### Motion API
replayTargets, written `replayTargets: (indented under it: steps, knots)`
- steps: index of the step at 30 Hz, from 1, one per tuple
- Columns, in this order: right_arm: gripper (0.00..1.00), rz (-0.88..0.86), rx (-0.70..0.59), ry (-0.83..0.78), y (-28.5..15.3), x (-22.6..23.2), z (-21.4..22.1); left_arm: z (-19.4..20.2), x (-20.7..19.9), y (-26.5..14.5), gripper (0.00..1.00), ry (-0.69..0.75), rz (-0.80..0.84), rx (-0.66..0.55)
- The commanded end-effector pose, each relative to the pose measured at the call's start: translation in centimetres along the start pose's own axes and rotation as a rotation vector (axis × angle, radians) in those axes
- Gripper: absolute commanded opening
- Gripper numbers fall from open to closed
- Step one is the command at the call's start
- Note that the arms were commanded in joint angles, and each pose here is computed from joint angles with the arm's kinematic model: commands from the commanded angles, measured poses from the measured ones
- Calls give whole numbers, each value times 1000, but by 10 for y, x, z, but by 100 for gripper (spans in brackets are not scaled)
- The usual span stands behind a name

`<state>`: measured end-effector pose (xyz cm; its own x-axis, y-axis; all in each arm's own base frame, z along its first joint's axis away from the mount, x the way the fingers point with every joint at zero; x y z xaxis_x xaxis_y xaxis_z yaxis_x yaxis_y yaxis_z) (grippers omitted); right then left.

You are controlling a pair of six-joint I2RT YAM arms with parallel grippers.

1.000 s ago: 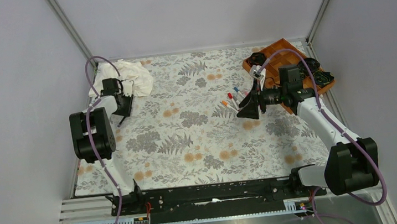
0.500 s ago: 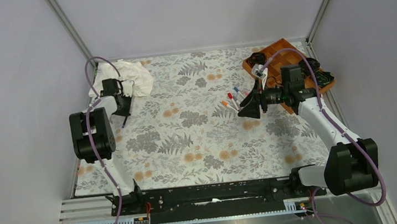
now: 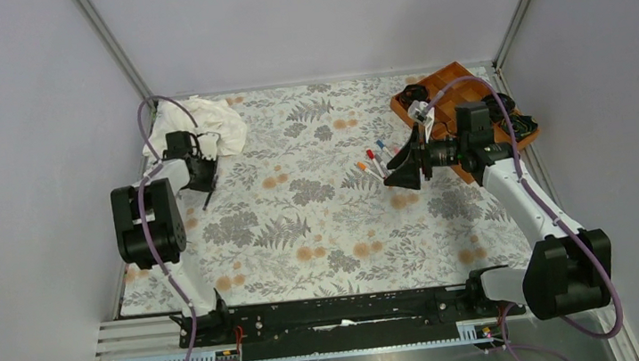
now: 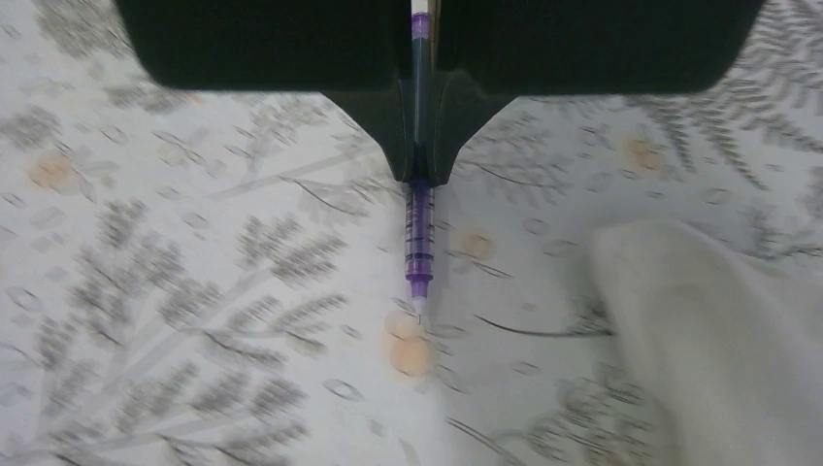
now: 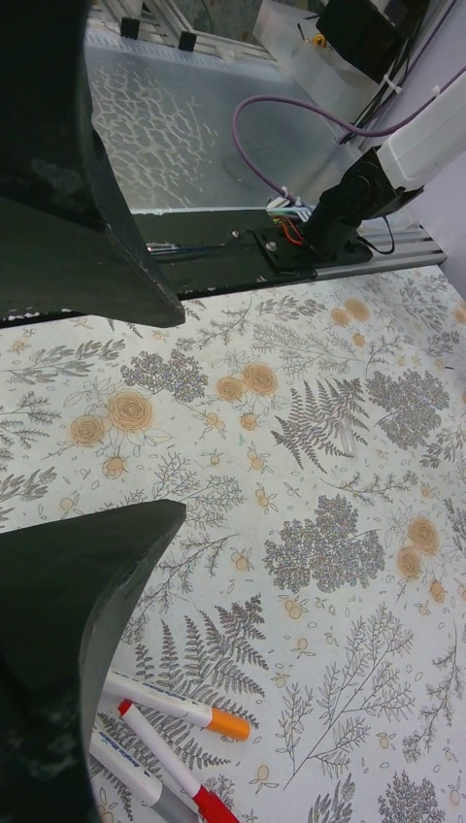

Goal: Insert the pens into the pen caps
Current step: Pick up the pen from the corner of the board.

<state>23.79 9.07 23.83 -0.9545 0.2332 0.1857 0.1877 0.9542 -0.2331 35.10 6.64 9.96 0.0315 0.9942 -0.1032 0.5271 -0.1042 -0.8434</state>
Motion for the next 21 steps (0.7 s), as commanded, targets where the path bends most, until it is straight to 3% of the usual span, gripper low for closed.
replayTargets:
  steps: [1,6,12,16,21]
  knots:
    - [74,-24,-41,-54,-4,5,-11,19,-28,-21,0,-10,123,77]
    - [74,-45,-52,-61,-3,7,-10,17,-54,-48,0,7,215,17]
    - [74,-69,-68,-133,-3,10,-3,21,-106,-73,0,43,456,-50]
    - [73,-126,-106,-265,-2,17,10,28,-151,-86,0,60,638,-74]
    - [78,-201,-123,-508,2,29,29,43,-200,-87,0,11,833,31]
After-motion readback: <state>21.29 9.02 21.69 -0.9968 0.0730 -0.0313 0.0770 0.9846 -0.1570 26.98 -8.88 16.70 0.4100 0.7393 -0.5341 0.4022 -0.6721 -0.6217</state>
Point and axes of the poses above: each gripper's point midway between its finger pads, its own y axis out along the fingers, its own x axis along the line the jaws close on, z = x × y, the point moved 10 cm from there along -y, back along the fingers, and after that the axes turned 15 degrees about -y, right-handed, at the moved point
